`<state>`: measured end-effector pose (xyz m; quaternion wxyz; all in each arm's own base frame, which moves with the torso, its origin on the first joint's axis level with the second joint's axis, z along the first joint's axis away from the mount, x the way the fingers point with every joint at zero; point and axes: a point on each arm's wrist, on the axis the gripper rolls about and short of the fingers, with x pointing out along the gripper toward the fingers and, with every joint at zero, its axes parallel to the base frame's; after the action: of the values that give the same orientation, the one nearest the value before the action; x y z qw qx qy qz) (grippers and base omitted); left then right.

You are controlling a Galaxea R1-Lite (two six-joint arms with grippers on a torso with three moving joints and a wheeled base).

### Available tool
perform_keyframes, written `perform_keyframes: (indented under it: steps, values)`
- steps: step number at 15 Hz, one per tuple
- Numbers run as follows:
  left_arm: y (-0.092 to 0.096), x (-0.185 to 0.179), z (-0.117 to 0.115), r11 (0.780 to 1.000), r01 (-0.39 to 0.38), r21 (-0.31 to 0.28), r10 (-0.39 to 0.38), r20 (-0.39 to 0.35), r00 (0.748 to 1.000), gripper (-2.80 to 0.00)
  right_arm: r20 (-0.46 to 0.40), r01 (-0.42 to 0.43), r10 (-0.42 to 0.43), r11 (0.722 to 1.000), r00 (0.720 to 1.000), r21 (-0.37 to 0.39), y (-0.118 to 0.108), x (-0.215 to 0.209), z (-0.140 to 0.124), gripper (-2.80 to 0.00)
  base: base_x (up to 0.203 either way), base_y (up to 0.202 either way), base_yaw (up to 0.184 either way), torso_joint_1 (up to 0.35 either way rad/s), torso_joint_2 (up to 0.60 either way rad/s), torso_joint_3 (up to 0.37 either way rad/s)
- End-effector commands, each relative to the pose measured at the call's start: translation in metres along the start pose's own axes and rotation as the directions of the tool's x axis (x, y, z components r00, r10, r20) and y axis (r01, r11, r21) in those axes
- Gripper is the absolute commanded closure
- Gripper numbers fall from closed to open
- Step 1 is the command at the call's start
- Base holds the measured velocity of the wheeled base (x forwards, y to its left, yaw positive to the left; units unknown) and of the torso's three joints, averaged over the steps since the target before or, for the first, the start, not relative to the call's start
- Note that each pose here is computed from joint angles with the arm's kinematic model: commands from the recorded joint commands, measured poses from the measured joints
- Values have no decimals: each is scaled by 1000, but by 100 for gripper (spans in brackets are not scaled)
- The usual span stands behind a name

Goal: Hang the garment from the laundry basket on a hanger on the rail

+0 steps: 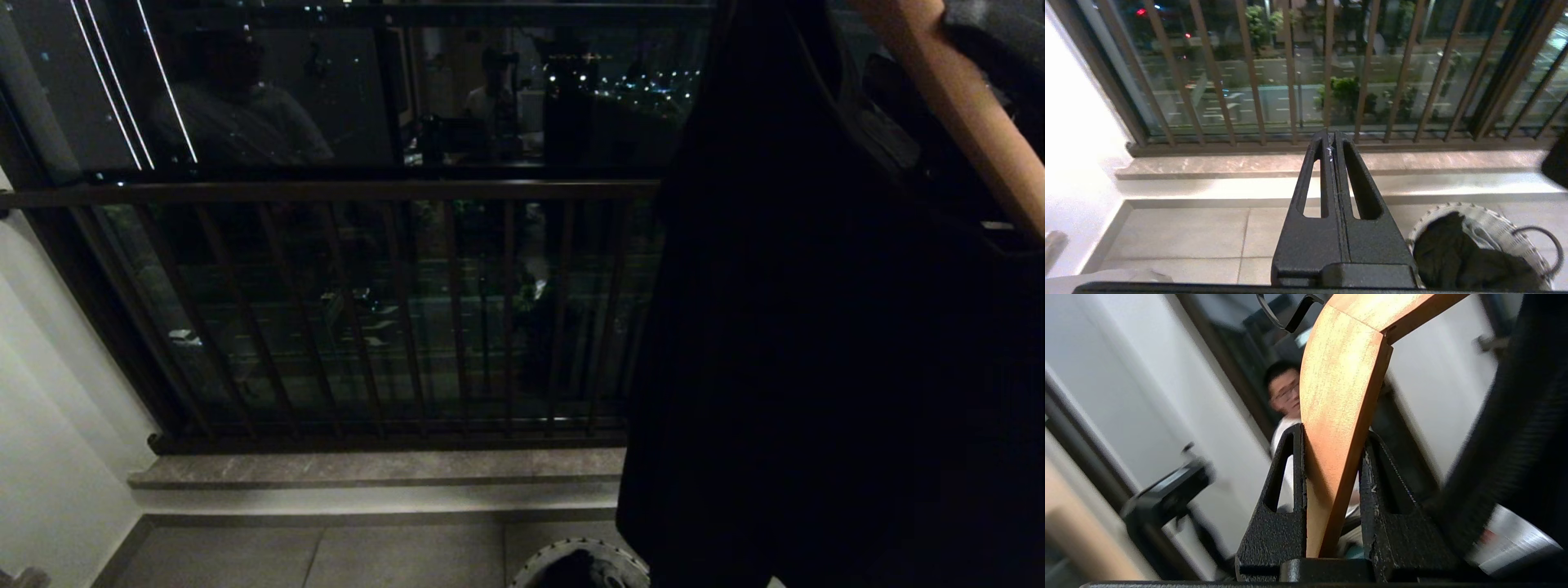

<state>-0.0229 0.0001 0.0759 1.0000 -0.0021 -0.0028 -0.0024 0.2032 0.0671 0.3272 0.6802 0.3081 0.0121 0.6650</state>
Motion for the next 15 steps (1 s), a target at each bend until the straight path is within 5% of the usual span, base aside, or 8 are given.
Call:
perform_keyframes:
  steps: [1, 15]
  values:
    - [0, 0, 0, 1000, 0, 0, 0, -2, 1000, 0, -5, 9, -9, 1000, 1000, 15, -19, 4, 5, 0, 0, 0, 0, 0, 0, 0]
    - [0, 0, 0, 1000, 0, 0, 0, -2, 1000, 0, -5, 7, -7, 1000, 1000, 12, -46, 13, 15, 0, 0, 0, 0, 0, 0, 0]
